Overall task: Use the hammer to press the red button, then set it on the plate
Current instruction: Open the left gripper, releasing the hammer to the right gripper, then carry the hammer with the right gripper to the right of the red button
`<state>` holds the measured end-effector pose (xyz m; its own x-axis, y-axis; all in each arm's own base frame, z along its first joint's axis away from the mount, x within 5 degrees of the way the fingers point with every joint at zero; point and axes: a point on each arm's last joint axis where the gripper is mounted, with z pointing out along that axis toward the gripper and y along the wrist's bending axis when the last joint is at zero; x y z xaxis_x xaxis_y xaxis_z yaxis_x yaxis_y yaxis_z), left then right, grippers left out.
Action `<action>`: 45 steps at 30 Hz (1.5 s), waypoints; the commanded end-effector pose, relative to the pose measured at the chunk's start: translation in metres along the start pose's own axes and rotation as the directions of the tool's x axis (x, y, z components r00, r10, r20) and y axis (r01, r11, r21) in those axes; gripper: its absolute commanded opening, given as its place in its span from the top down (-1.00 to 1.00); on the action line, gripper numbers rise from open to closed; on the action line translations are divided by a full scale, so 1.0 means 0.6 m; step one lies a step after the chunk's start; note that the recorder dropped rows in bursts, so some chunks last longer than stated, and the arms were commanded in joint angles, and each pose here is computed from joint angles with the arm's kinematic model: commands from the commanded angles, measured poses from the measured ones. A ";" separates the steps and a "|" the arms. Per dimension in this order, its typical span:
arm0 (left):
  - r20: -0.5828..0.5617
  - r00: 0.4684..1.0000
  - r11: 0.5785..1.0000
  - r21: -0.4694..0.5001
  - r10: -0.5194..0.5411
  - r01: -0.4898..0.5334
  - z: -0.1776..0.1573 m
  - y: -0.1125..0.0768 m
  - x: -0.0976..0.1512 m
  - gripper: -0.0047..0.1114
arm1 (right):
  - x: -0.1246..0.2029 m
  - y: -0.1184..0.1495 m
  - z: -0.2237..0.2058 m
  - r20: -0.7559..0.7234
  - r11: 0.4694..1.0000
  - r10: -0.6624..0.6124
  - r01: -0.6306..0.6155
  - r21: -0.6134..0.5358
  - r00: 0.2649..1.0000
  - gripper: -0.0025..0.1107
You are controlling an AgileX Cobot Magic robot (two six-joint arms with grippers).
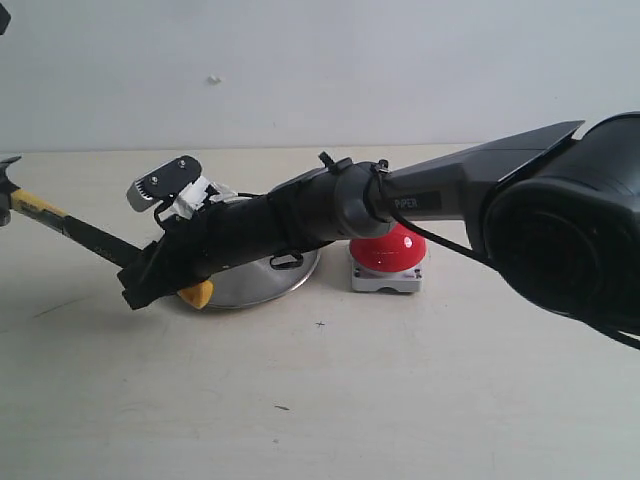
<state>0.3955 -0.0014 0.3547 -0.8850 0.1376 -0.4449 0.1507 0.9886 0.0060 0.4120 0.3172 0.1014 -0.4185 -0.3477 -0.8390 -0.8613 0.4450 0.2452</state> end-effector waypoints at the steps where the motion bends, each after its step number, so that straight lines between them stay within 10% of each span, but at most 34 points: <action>1: 0.042 0.999 0.999 -0.027 -0.032 0.034 -0.027 0.018 0.001 0.92 | -0.035 0.010 -0.014 0.071 0.999 0.009 -0.007 -0.034 0.997 0.96; 18: 0.214 0.941 0.965 0.058 -0.261 0.254 0.054 0.064 0.076 0.92 | -0.150 0.037 -0.133 -0.027 0.984 -0.055 0.059 0.171 0.998 0.96; 30: 0.490 0.791 0.911 0.016 -0.366 0.412 0.026 0.085 0.168 0.92 | -0.105 0.010 -0.278 0.003 0.896 0.056 -0.051 0.441 0.998 0.96; 45: 0.534 0.737 0.899 0.112 -0.414 0.423 0.114 -0.056 0.296 0.92 | -0.017 0.136 -0.472 0.197 0.758 0.116 -0.215 0.616 0.974 0.96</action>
<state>0.2716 -0.0035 0.2208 -0.5315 -0.3161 -0.7859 -0.1872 0.9487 -0.2549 0.2817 0.1407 0.2541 -0.5022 -0.2115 -0.8385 -0.4733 0.8787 0.0618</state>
